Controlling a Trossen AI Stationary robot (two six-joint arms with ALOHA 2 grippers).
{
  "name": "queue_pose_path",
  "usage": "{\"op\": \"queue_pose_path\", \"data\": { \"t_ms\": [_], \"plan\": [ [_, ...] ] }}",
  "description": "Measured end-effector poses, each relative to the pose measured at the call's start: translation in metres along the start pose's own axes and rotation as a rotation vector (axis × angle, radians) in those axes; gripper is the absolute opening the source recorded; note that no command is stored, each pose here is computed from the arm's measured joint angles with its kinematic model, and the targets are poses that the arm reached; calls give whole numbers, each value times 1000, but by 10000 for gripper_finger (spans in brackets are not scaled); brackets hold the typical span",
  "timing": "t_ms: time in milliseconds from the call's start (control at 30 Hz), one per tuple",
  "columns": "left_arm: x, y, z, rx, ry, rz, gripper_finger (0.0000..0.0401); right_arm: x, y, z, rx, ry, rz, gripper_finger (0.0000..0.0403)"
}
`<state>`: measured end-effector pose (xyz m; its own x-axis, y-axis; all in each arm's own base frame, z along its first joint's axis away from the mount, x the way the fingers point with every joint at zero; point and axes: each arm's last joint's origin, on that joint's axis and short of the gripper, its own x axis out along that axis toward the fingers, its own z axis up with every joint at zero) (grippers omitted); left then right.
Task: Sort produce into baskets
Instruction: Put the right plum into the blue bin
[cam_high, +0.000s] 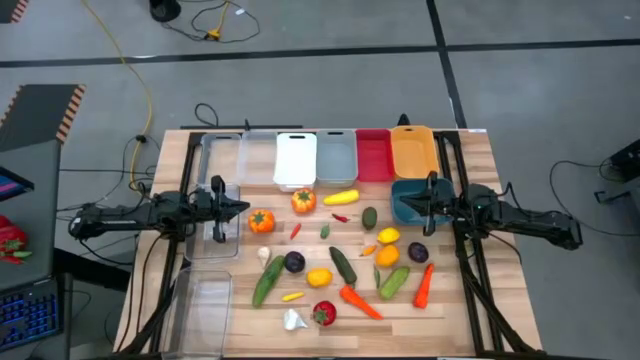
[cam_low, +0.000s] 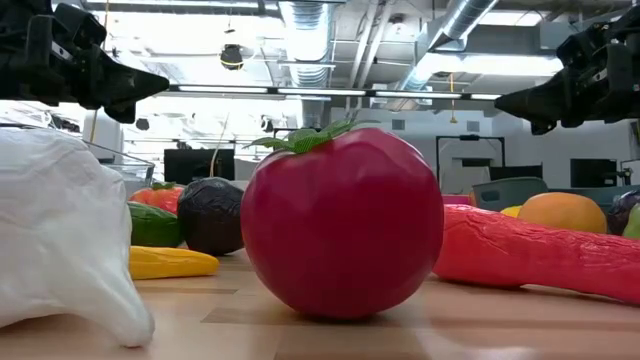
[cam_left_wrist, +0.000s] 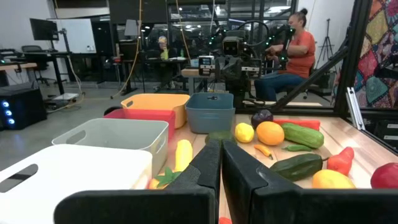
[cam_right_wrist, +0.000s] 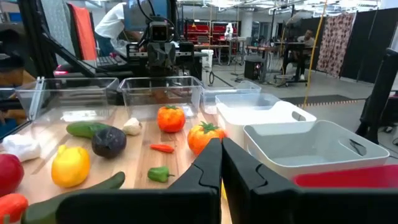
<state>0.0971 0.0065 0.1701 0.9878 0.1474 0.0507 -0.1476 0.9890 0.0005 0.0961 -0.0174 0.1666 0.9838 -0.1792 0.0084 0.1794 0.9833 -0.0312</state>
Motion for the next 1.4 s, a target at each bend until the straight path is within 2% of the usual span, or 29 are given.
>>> {"op": "queue_pose_path", "data": {
  "t_ms": [433, 667, 833, 1167, 1267, 1400],
  "plan": [
    [0, 0, 0, 0, -1, 0, 2, 0, 0, 4, 2, -39, -1, 36],
    [0, 0, 0, 0, -1, 1, 2, 0, 0, 4, 138, -47, 2, 48],
    [0, 0, 0, 0, -1, 2, 2, 0, 0, 5, 224, -49, 4, 101],
    [0, 0, 0, 0, -1, 4, 2, 0, 0, 5, 244, -51, 6, 274],
    [0, 0, 0, 0, -1, 4, 2, 0, 0, 5, 244, -51, 6, 306],
    [0, 0, 0, 0, -1, 4, 2, 0, 0, 5, 244, -52, 6, 329]
  ]
}}
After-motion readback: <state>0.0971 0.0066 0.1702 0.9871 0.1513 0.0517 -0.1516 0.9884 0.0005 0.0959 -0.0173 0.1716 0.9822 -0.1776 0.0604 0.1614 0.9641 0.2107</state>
